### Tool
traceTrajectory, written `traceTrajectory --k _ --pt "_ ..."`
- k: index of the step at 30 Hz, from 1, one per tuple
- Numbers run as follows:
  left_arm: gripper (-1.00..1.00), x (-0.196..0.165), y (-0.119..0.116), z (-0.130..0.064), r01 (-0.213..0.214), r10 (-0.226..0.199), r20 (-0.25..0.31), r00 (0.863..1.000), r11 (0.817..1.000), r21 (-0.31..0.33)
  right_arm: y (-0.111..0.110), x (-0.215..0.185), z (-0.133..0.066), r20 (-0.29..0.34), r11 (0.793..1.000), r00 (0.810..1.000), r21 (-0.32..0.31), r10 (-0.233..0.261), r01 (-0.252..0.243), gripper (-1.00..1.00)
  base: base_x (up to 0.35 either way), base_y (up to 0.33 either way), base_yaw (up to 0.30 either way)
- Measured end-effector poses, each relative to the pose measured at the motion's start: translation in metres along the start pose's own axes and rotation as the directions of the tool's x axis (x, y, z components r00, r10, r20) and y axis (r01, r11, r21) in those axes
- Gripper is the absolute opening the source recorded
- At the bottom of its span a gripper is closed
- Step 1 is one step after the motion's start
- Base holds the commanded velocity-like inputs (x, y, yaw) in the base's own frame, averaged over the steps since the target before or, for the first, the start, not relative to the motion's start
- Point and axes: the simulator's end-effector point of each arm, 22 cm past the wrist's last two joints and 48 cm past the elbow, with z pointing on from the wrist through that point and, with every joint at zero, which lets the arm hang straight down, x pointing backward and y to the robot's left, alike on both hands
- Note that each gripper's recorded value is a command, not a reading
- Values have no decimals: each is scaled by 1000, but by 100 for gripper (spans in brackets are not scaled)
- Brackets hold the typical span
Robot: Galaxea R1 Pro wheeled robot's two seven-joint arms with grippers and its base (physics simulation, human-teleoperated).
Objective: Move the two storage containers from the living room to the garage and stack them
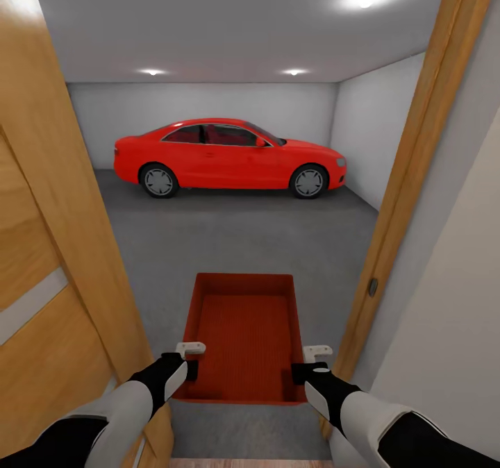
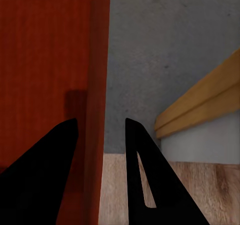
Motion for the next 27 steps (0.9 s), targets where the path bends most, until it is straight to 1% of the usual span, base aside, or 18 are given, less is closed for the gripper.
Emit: traceTrajectory --k 3,6,27 --pt "-100 0 0 0 0 0 0 1000 1000 0 0 0 0 0 1000 1000 0 0 0 -100 67 0 0" --pt "-100 0 0 0 0 0 0 1000 1000 0 0 0 0 0 1000 1000 0 -1 1 -100 213 0 0" --pt "-100 0 0 0 0 0 1 1000 1000 1 0 0 -1 1 1000 1000 0 0 0 -100 317 0 0"
